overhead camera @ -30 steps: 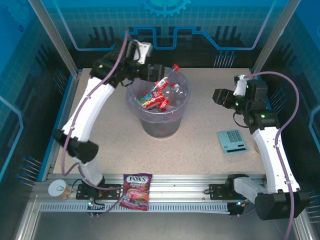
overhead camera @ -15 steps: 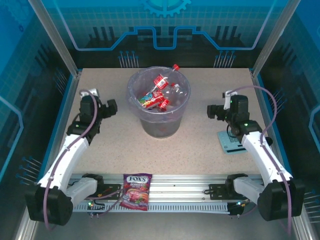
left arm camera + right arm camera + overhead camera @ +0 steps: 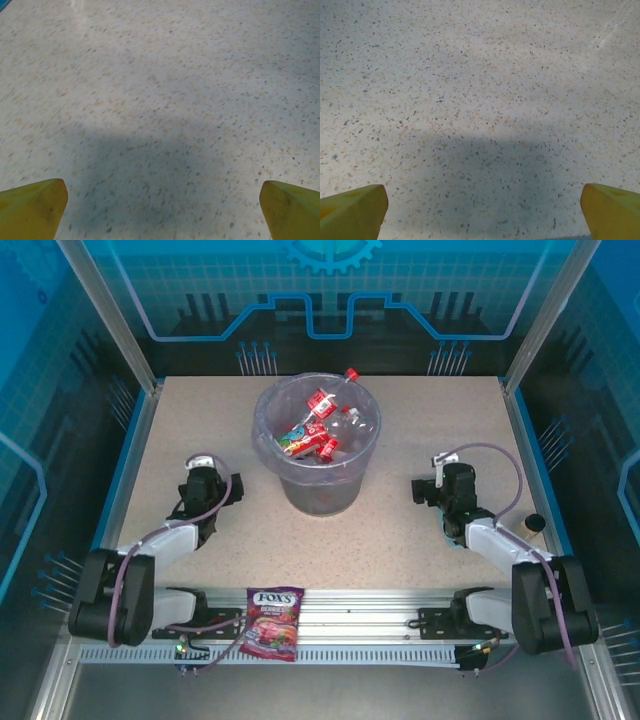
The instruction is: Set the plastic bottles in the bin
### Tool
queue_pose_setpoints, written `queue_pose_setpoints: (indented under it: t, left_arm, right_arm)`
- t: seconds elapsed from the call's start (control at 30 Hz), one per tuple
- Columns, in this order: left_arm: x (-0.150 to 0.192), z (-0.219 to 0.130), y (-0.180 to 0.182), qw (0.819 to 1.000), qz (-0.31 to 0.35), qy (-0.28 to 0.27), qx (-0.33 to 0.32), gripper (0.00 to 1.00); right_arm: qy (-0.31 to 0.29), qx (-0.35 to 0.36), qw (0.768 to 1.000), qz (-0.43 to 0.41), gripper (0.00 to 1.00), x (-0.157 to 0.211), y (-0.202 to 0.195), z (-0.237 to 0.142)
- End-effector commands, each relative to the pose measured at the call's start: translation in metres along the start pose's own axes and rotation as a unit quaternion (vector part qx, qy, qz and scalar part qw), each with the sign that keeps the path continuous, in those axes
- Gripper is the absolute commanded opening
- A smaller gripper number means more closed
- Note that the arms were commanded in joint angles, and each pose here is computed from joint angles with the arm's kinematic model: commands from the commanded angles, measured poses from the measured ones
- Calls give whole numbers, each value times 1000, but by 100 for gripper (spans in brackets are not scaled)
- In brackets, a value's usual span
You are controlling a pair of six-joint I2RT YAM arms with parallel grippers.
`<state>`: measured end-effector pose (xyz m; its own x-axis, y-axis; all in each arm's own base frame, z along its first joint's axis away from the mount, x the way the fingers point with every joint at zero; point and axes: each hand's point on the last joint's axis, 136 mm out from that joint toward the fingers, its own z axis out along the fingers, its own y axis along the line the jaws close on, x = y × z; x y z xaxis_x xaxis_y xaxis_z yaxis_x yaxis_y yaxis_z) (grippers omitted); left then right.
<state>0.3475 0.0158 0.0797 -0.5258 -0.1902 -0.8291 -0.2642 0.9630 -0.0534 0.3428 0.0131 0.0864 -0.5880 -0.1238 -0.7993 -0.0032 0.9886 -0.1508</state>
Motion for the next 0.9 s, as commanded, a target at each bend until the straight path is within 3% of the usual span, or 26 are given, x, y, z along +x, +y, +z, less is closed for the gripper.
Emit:
queue_pose_setpoints:
  t: [0.0,0.23,0.37,0.47,0.5,0.87]
  left_arm:
    - [-40,4,-23,995,23,-81,52,99]
    - [-52,16,-31,989,58,-123,59,99]
    - [-43,22,-28,989,49,-125,65,99]
    - [-40,25,-25,985,43,-152,67,99]
    - [-35,26,-25,989,41,-126,69,99]
    - [-38,28,-24,988,39,-132,66,99]
  right_arm:
    - [-73,6,997,-1,100,-30,2,2]
    - [-160,11,987,-12,100,-56,5,6]
    - [-190,7,982,2,100,-51,8,21]
    - [-177,7,984,3,100,-43,9,27]
    - [-179,4,984,0,100,-44,10,28]
    - [-158,20,987,34,100,-43,-6,35]
